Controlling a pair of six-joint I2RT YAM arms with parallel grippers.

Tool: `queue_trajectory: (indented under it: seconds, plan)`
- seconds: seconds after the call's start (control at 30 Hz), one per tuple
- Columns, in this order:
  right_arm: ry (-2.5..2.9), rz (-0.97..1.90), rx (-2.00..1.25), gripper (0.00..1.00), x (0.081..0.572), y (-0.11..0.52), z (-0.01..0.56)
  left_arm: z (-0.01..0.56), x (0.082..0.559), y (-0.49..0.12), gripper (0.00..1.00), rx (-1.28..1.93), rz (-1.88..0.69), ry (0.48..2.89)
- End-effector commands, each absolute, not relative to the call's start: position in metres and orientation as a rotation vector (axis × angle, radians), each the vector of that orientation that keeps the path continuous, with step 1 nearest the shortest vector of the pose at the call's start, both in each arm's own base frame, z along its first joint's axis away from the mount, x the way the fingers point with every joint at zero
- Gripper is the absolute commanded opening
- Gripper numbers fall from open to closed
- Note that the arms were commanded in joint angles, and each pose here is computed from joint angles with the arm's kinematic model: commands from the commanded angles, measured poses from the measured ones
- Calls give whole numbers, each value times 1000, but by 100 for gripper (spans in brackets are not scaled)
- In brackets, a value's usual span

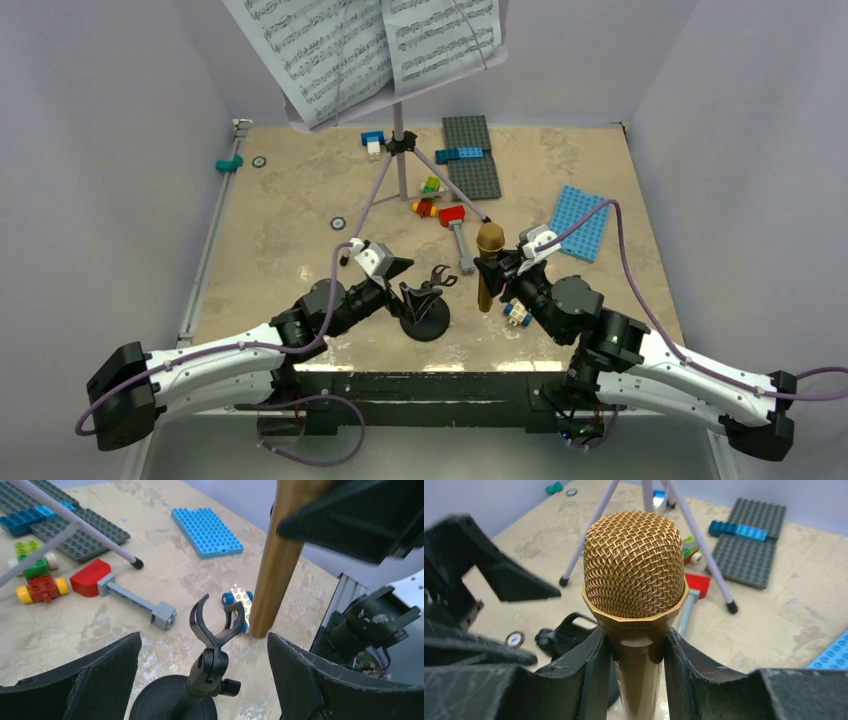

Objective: Pack up the instrument practice props

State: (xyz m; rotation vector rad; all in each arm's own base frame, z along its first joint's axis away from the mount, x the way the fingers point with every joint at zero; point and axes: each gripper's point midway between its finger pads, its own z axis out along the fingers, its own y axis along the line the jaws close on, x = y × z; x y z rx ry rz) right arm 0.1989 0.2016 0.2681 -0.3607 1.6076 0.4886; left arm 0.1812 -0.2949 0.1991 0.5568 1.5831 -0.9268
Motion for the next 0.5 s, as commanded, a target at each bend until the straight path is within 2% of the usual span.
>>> queue_trajectory:
  seconds: [0.0, 0.1, 0.3, 0.47]
  plan:
    - [1663, 700, -385, 0, 175, 216, 273, 250, 186, -279, 100, 385, -966, 1511]
    - [1659, 887, -417, 0, 158, 229, 295, 273, 175, -266, 100, 345, -1029, 1476]
    - [1557, 1137, -470, 0, 138, 255, 358, 326, 111, -278, 100, 608, -1321, 1274]
    - [1468, 1296, -554, 0, 121, 279, 402, 344, 89, -294, 100, 736, -1441, 1246]
